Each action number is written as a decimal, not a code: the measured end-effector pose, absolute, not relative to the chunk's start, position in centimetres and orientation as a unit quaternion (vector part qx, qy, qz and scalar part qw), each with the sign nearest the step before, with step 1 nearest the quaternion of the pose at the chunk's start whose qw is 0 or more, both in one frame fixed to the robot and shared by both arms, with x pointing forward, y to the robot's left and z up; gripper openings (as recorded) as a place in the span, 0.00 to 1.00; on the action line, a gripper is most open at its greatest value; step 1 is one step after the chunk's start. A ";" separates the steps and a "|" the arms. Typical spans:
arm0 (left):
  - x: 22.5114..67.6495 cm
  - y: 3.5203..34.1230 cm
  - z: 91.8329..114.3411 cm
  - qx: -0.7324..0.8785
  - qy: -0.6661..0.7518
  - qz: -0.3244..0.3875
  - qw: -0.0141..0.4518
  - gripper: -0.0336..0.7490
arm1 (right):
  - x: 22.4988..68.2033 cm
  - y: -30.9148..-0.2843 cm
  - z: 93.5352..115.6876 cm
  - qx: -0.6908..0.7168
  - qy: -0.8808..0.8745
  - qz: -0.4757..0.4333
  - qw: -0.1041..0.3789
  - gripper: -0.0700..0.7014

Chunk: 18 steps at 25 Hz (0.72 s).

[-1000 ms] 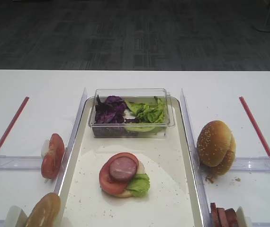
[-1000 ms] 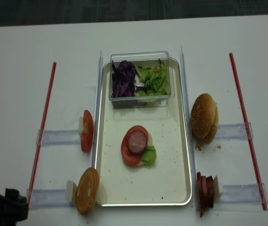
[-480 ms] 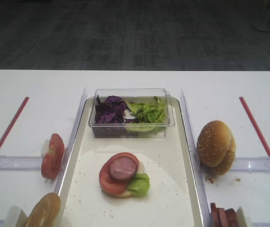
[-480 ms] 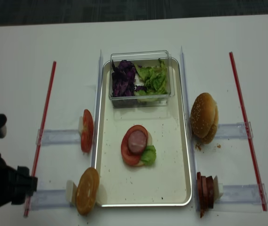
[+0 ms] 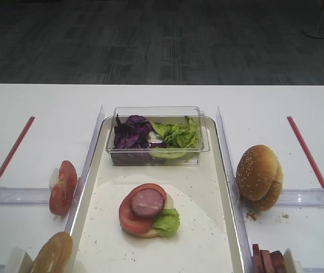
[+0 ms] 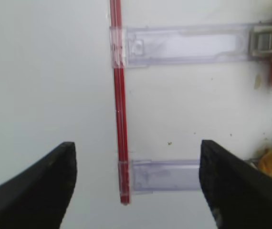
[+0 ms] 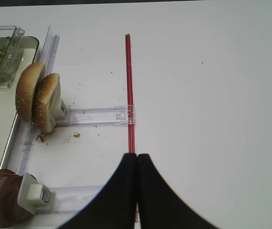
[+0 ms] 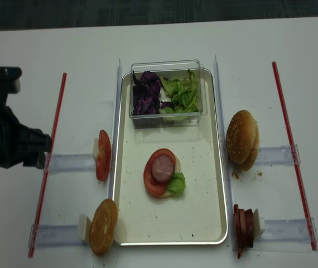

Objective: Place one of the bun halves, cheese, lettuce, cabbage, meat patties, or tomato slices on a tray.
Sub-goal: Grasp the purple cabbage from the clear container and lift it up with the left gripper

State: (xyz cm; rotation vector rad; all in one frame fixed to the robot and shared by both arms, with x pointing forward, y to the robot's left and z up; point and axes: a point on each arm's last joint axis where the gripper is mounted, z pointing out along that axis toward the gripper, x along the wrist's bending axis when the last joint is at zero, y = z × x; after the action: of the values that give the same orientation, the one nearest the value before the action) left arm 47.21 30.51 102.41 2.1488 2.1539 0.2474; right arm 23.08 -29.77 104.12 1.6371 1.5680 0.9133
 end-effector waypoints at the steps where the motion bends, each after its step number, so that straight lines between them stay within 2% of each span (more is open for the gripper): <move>1: 47.9 30.5 102.5 0.704 0.704 0.082 0.044 0.67 | 23.1 -29.8 104.1 0.630 0.603 0.351 0.342 0.56; 8: 52.5 30.5 101.9 0.712 0.698 0.076 0.036 0.67 | 23.1 -29.8 104.1 0.630 0.603 0.351 0.342 0.56; 18: 61.2 30.6 100.0 0.715 0.696 0.069 0.021 0.67 | 23.1 -29.8 104.1 0.630 0.603 0.351 0.342 0.56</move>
State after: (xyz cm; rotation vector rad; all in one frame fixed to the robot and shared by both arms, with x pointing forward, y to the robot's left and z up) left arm 61.22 30.56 99.99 2.2153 2.1565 0.2136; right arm 23.08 -29.77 104.12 1.6371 1.5680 0.9133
